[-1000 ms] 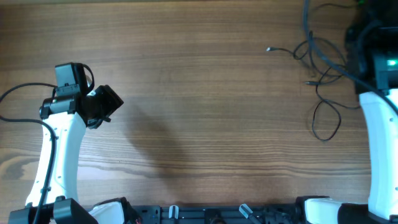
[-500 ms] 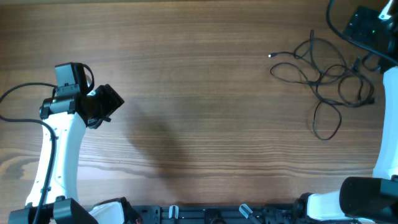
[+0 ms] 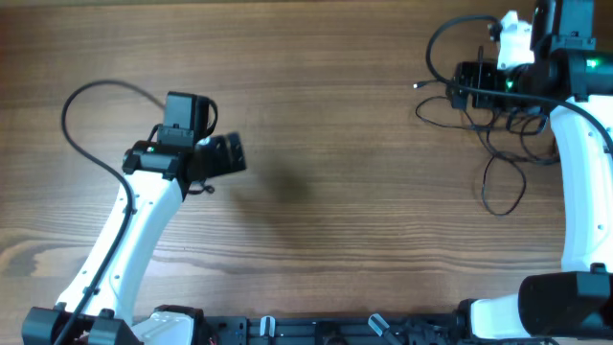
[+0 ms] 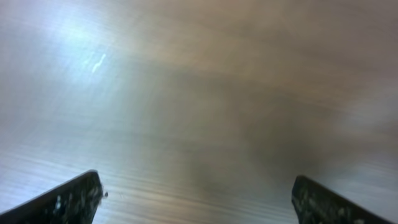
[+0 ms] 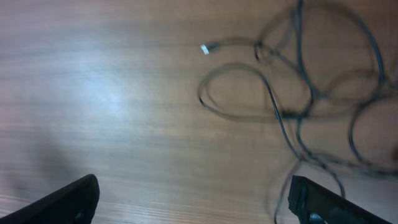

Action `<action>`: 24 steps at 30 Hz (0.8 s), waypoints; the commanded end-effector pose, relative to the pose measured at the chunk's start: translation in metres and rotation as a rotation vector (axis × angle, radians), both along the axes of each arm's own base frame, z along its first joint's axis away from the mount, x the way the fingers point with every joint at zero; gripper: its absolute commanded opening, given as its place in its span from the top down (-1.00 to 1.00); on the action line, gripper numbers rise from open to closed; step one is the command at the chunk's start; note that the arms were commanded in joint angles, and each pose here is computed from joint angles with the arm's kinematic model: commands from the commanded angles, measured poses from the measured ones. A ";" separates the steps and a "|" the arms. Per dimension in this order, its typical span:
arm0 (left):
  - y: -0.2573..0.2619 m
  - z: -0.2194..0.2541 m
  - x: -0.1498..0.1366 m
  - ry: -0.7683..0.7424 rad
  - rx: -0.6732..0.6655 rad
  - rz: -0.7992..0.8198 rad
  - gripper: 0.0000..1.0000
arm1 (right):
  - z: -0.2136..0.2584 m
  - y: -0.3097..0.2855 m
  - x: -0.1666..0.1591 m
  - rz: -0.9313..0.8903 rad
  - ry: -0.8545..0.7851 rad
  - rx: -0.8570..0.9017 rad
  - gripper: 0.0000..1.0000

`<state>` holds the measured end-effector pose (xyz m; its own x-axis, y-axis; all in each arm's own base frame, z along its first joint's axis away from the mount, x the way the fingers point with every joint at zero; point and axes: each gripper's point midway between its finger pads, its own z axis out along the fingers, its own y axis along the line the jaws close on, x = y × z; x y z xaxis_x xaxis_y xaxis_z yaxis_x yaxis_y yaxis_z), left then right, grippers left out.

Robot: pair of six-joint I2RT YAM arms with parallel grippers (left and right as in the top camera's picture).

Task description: Untangle cables

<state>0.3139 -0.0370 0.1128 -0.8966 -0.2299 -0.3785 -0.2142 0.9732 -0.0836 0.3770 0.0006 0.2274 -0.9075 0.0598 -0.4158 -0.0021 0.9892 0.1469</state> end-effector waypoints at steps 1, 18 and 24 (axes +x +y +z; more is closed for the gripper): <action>0.032 -0.007 -0.030 0.118 0.030 0.186 -1.00 | -0.036 -0.010 -0.020 -0.065 0.129 -0.037 -1.00; 0.030 0.130 -0.132 -0.692 -0.139 0.111 -1.00 | 0.068 0.005 -0.161 -0.056 -0.761 -0.054 -1.00; 0.032 0.104 -0.152 -0.576 -0.116 0.112 -1.00 | 0.049 0.006 -0.170 -0.055 -0.675 -0.050 -0.99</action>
<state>0.1671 -0.0055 0.2253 -0.4997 -0.3755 -0.7806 -0.1888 0.9267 -0.3249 0.2111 0.0067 0.2870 -0.4089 0.0553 -0.9109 -0.0344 0.9965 0.0759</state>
